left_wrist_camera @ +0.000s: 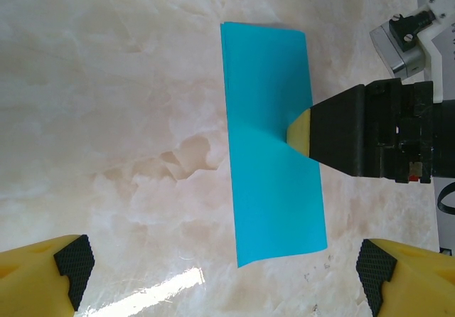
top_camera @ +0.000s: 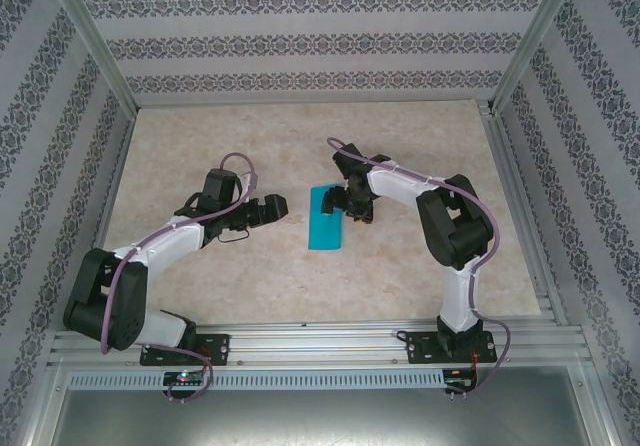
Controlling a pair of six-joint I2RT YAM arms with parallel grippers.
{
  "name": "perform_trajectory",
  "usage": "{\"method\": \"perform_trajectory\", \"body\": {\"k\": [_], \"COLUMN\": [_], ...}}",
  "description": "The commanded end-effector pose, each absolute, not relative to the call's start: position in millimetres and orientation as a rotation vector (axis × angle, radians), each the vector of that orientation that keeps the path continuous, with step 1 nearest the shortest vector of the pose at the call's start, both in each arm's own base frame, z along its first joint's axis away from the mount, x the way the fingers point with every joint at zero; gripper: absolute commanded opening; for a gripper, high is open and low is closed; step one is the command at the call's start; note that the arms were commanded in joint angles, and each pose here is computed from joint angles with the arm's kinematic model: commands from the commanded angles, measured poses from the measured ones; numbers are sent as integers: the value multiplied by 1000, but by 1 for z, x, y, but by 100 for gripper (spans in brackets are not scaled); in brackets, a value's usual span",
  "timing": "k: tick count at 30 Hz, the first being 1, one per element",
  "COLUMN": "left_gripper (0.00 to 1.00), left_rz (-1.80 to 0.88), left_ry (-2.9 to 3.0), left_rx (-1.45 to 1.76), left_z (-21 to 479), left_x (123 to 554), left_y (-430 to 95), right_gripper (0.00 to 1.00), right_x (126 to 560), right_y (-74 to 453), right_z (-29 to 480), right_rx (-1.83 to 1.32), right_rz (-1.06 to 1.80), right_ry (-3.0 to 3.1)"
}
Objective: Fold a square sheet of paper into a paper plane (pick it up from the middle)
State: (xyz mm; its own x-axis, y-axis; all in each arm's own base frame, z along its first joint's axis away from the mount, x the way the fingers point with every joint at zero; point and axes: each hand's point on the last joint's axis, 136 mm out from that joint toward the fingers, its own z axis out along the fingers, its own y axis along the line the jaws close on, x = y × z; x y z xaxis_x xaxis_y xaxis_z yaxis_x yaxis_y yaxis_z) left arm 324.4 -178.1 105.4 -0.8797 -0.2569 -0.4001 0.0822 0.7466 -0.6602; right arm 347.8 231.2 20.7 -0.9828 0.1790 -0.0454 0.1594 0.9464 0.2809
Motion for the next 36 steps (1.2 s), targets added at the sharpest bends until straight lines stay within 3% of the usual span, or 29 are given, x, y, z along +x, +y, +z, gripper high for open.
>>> {"method": "perform_trajectory", "body": {"k": [1, 24, 28, 36], "left_gripper": [98, 93, 80, 26], "left_rz": [-983, -997, -1023, -1021], "left_ry": [2446, 2479, 2503, 2618], "left_rx": [-118, -100, -101, -171], "left_z": [115, 110, 106, 85], "left_x": [330, 331, 332, 344], "left_y": [-188, -198, -204, -226], "right_gripper": [83, 84, 84, 84], "right_x": [333, 327, 325, 323], "right_y": [222, 211, 210, 206], "right_z": [-12, -23, -25, -27], "right_rx": [283, 257, 265, 264], "right_rz": [309, 171, 166, 136], "right_ry": [3111, 3162, 3167, 3170]}}
